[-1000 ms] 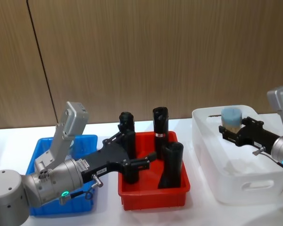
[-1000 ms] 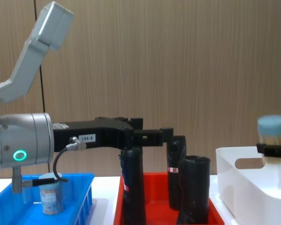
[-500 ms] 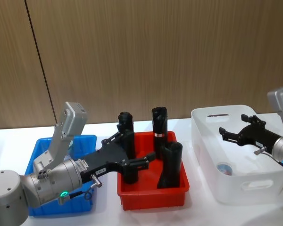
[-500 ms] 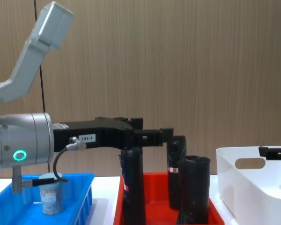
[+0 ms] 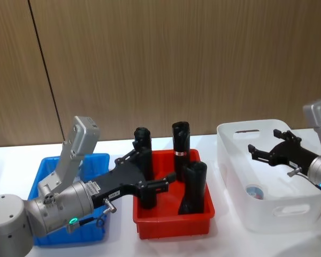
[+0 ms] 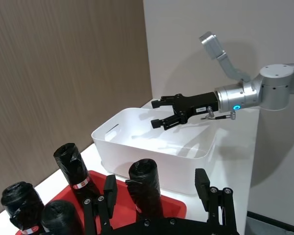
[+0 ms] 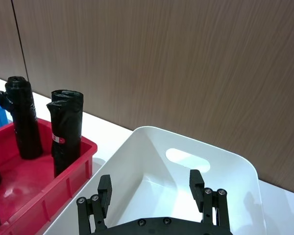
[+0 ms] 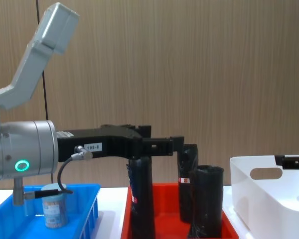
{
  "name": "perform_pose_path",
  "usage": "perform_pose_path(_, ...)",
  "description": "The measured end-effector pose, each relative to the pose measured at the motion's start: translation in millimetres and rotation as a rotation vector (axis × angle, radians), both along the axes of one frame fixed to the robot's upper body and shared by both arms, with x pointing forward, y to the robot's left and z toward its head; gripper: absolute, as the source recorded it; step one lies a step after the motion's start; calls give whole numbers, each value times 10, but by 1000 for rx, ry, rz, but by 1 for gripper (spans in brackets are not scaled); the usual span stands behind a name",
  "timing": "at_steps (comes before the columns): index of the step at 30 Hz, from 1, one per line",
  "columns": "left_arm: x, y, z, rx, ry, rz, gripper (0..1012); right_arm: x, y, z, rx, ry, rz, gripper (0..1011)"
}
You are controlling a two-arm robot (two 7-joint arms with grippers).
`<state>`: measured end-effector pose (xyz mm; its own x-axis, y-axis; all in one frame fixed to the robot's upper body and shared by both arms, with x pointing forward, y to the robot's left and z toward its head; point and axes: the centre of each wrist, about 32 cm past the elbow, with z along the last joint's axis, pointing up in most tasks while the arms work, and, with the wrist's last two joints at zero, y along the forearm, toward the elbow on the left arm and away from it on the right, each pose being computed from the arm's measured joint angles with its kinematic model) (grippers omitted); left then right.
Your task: Pick the cotton swabs from the blue box and place them into the white box.
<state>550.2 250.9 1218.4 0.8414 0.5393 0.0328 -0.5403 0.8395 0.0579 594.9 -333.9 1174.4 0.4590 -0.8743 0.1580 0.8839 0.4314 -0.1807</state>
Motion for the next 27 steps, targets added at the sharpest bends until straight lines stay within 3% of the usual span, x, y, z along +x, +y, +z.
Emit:
perform_pose_path(8,-61,-62,-19,19,-25,66,1004,-119,107,-24,10,-23,-9,1002)
perform_pose_path(27,-245,-239,-69,58,-106,251,1004,-576,454,-52,62,-90,-41,1002)
